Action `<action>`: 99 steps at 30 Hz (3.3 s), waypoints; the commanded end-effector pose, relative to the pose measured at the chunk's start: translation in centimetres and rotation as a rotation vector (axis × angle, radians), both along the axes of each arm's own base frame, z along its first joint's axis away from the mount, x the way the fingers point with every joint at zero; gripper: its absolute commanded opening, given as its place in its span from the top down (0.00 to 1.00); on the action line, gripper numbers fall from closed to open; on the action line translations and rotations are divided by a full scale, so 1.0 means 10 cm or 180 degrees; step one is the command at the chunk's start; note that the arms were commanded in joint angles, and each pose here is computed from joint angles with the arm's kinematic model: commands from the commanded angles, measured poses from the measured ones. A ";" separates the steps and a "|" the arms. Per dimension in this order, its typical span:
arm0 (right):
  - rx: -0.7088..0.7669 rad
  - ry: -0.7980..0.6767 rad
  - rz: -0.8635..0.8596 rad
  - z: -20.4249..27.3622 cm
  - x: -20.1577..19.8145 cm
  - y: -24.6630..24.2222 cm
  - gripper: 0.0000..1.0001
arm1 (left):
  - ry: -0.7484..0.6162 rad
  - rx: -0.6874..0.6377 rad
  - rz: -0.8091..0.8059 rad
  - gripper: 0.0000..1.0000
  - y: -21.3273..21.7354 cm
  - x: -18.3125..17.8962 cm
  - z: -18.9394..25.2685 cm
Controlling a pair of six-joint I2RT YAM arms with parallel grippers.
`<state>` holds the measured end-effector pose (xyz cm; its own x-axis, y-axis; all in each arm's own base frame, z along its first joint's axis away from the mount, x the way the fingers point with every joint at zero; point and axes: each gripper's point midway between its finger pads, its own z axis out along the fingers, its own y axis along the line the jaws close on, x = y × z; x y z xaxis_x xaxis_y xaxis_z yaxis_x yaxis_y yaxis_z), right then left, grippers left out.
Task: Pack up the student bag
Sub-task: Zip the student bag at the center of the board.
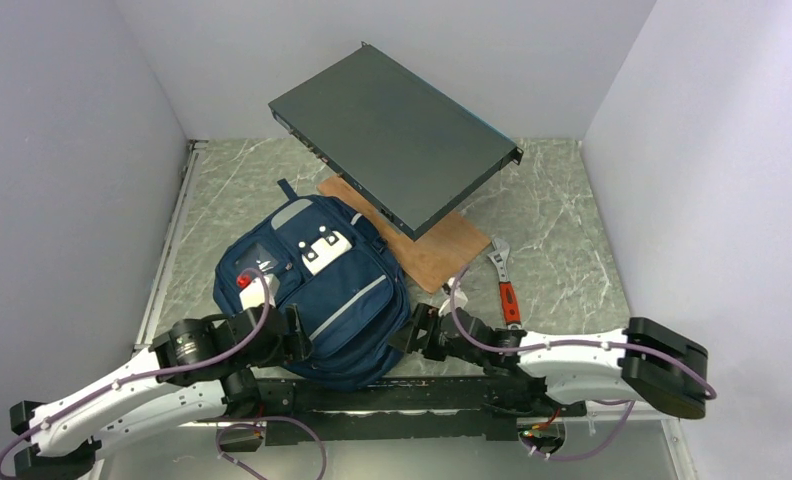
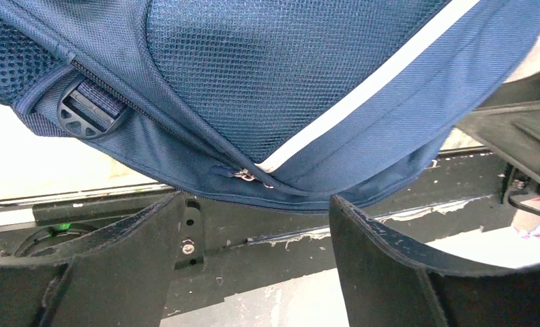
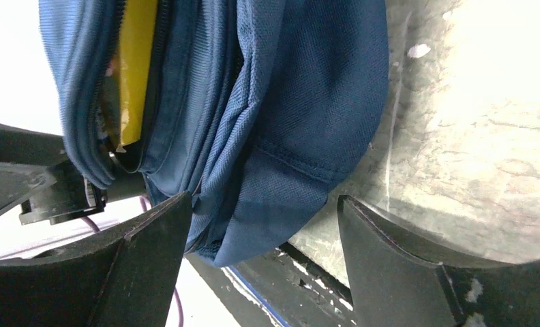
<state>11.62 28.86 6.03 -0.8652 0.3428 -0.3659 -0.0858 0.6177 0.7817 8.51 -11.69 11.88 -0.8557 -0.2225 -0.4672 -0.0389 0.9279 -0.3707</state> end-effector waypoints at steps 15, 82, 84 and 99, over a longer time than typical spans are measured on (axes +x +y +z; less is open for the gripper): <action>0.0758 0.0198 0.0259 0.58 0.19 0.26 1.00 | -0.0265 -0.0525 -0.0444 0.22 -0.34 0.02 0.01; 0.0786 -0.0926 0.0153 0.93 0.38 -0.05 1.00 | -0.0327 -0.1999 -0.1117 1.00 -1.53 0.00 0.55; 0.0516 -0.1020 0.0116 0.76 0.38 -0.10 1.00 | -0.0309 -0.2002 -0.0933 1.00 -1.50 0.05 0.52; -0.1157 -0.1405 0.0025 0.64 0.34 -0.78 0.45 | -0.0274 -0.1908 -0.0584 1.00 -1.24 0.08 0.44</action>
<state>14.55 22.73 9.87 -0.6928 0.1508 -0.7052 -0.3461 0.7884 0.5086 8.47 -22.17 11.75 -0.8948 -0.2446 -0.3735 0.1177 0.6778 -0.7258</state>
